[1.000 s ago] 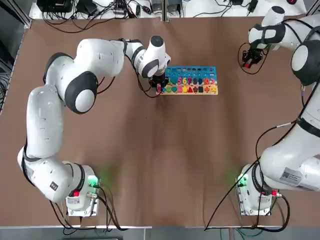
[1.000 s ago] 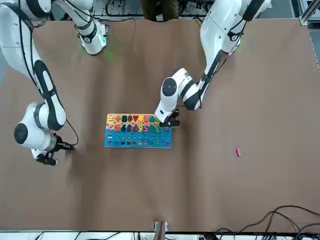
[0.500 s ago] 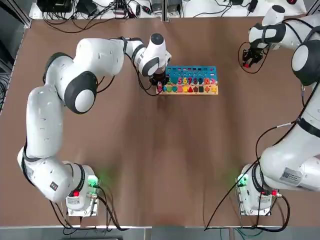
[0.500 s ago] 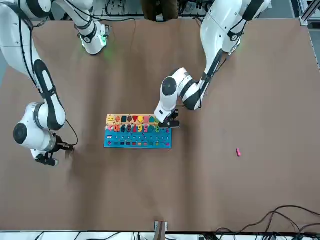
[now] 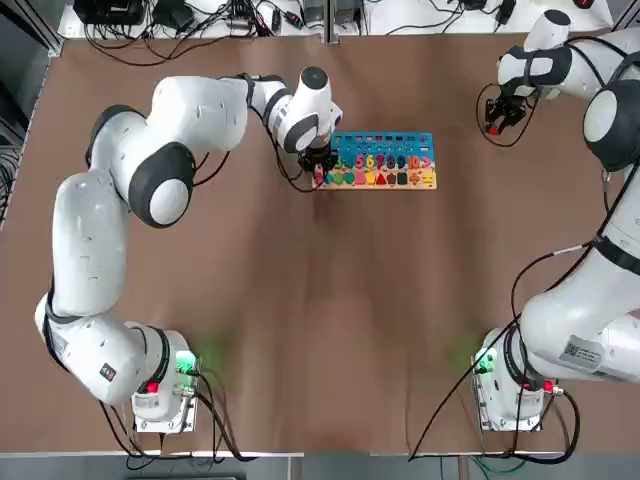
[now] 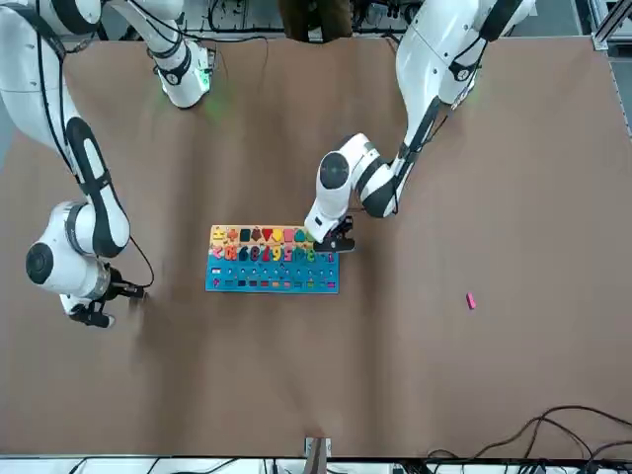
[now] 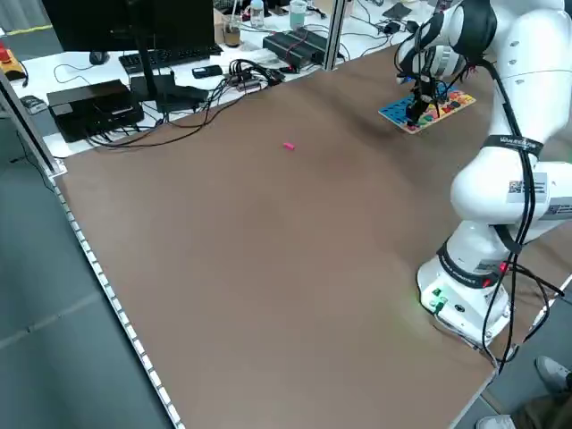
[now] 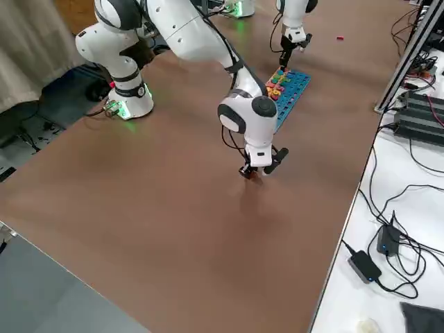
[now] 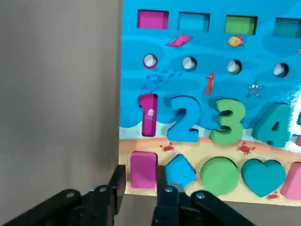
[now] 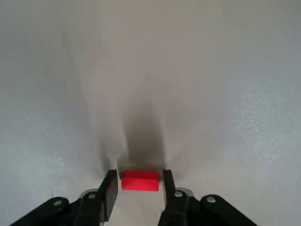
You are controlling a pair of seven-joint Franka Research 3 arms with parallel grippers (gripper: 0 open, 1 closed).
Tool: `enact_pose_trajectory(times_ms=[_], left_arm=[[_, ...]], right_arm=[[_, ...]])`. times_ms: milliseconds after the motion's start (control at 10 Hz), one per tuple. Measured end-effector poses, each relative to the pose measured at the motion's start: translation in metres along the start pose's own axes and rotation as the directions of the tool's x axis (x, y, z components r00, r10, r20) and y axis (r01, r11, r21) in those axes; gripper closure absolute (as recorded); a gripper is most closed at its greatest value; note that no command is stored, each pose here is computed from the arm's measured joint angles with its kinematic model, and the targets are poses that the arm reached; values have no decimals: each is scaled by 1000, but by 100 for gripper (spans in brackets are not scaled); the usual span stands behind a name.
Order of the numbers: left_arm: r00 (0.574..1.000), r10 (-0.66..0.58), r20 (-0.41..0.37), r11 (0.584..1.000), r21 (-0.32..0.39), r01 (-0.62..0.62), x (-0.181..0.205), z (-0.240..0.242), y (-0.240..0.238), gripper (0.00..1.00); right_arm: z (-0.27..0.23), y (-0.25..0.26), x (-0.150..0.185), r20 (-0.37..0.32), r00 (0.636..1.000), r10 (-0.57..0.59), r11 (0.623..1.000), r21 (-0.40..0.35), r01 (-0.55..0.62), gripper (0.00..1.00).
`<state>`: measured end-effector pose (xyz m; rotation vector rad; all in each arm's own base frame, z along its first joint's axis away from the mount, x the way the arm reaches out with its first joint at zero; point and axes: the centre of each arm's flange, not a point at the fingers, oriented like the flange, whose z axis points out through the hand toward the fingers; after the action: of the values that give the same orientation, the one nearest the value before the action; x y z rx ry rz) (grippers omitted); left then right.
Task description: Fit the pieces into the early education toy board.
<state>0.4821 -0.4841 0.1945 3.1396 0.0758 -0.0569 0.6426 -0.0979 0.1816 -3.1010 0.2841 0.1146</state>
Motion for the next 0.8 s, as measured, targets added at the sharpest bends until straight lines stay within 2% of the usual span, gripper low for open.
enact_pose_trajectory(times_ms=[500, 700, 800], left_arm=[[1000, 6, 6, 1000, 15, -6, -1, -8, -1, 66], [1000, -1, -25, 1000, -4, 1, 13, -32, -8, 66], [999, -10, -41, 1000, -10, 9, 31, -46, -24, 66]], right_arm=[[0, 0, 0, 0, 1000, 0, 1000, 0, 0, 57], [0, 0, 0, 0, 1000, 0, 1000, 0, 0, 57], [0, 0, 0, 0, 1000, 0, 1000, 0, 0, 58]])
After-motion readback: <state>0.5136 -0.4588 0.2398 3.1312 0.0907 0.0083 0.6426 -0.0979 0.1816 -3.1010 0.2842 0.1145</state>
